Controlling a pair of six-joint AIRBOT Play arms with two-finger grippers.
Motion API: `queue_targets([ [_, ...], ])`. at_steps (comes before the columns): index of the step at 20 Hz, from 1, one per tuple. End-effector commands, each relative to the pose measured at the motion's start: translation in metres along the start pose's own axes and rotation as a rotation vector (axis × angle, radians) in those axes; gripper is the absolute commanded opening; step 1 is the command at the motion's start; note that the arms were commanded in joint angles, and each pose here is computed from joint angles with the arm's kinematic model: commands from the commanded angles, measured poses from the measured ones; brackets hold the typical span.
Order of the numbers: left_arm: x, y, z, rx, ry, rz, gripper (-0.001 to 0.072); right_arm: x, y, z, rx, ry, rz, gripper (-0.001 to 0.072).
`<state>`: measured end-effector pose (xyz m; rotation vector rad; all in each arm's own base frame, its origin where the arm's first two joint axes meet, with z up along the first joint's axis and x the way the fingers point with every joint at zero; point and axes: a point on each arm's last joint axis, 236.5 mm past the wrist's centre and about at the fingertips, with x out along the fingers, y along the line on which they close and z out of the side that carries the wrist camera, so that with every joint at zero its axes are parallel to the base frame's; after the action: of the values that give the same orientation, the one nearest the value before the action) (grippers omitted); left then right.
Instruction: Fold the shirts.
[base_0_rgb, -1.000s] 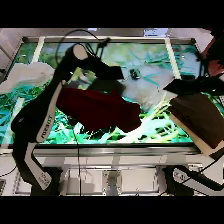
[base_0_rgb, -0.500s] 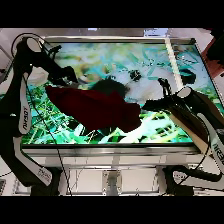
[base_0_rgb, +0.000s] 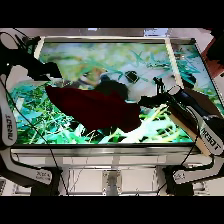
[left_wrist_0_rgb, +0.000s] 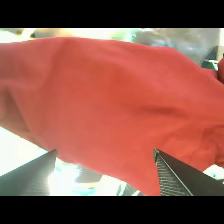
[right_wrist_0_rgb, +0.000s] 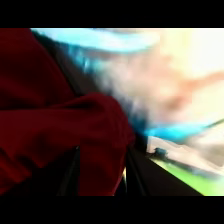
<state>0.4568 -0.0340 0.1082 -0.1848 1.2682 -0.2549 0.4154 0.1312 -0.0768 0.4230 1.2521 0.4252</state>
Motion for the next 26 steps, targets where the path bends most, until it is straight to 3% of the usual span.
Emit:
queue_targets([
  [1, -0.016, 0.003, -0.025, 0.009, -0.078, 0.033, 0.07, -0.002, -0.011, 0.001, -0.054, 0.027, -0.055, 0.0349],
  [8, 0.038, 0.018, -0.126, -0.334, -0.319, 0.02, 0.07, 0.01, -0.012, -0.009, -0.035, 0.074, -0.028, 0.0349],
  [11, 0.067, 0.023, -0.16, -0.423, -0.26, 0.016, 0.07, 0.017, -0.01, -0.014, -0.031, 0.096, -0.003, 0.0349],
  [16, 0.088, 0.027, -0.162, -0.513, -0.282, -0.018, 0.07, 0.022, 0.015, -0.014, -0.034, 0.092, 0.118, 0.0347],
  [22, 0.124, 0.036, -0.156, -0.664, -0.256, -0.047, 0.07, 0.028, 0.017, -0.015, -0.026, 0.093, 0.129, 0.0307],
  [23, 0.13, 0.039, -0.151, -0.693, -0.269, -0.053, 0.07, 0.029, 0.017, -0.015, -0.02, 0.093, 0.133, 0.028],
  [24, 0.137, 0.041, -0.148, -0.727, -0.276, -0.061, 0.07, 0.03, 0.017, -0.015, -0.012, 0.095, 0.138, 0.016],
  [26, 0.149, 0.046, -0.143, -0.779, -0.288, -0.068, 0.07, 0.033, 0.018, -0.015, 0.0, 0.097, 0.146, 0.0033],
])
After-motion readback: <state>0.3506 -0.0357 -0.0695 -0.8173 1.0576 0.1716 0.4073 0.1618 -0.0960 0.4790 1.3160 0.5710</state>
